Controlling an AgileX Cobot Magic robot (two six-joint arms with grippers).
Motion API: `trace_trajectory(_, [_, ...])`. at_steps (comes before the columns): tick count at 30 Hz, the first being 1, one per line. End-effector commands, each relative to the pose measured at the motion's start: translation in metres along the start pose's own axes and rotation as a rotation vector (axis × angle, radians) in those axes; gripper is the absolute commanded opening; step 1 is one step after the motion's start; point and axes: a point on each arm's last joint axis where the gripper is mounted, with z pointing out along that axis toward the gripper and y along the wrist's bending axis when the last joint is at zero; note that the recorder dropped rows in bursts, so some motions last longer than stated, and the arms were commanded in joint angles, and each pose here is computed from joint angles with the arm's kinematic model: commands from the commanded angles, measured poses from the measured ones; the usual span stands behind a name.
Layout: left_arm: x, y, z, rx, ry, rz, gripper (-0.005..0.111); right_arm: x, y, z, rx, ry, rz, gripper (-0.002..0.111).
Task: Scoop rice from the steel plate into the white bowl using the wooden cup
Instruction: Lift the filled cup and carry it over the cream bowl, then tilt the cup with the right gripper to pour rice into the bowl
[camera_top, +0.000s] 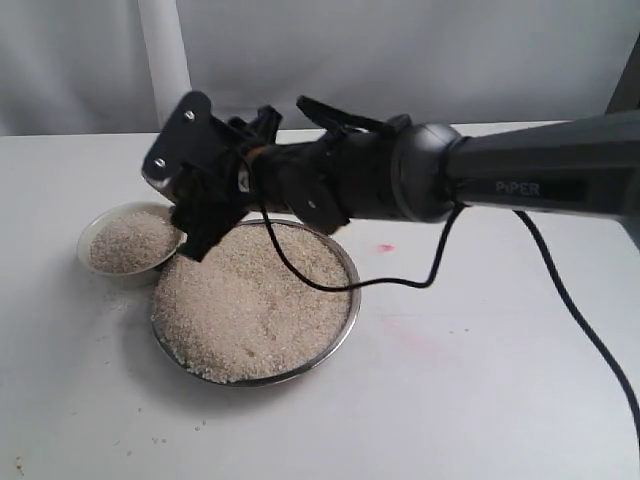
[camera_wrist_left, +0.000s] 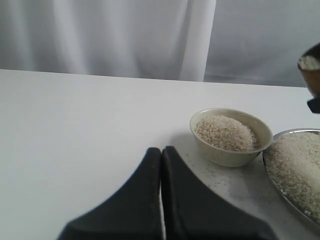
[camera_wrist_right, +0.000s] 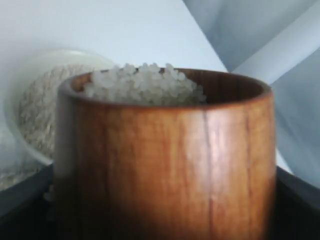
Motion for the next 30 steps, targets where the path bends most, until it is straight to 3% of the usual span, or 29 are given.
trace_trajectory(1, [0.000, 0.000, 0.000, 0.007, -0.007, -0.002, 0.000, -0.047, -0.012, 0.001, 0.024, -0.039, -0.098, 0.000])
trace_trajectory(7, [0.000, 0.000, 0.000, 0.007, -0.007, -0.002, 0.000, -0.069, -0.013, 0.026, 0.051, 0.063, -0.288, 0.000])
trace_trajectory(14, [0.000, 0.000, 0.000, 0.007, -0.007, -0.002, 0.000, -0.058, -0.008, 0.061, 0.140, 0.261, -0.571, 0.000])
trace_trajectory(30, [0.000, 0.000, 0.000, 0.007, -0.007, -0.002, 0.000, -0.043, 0.009, 0.081, 0.146, 0.322, -0.794, 0.000])
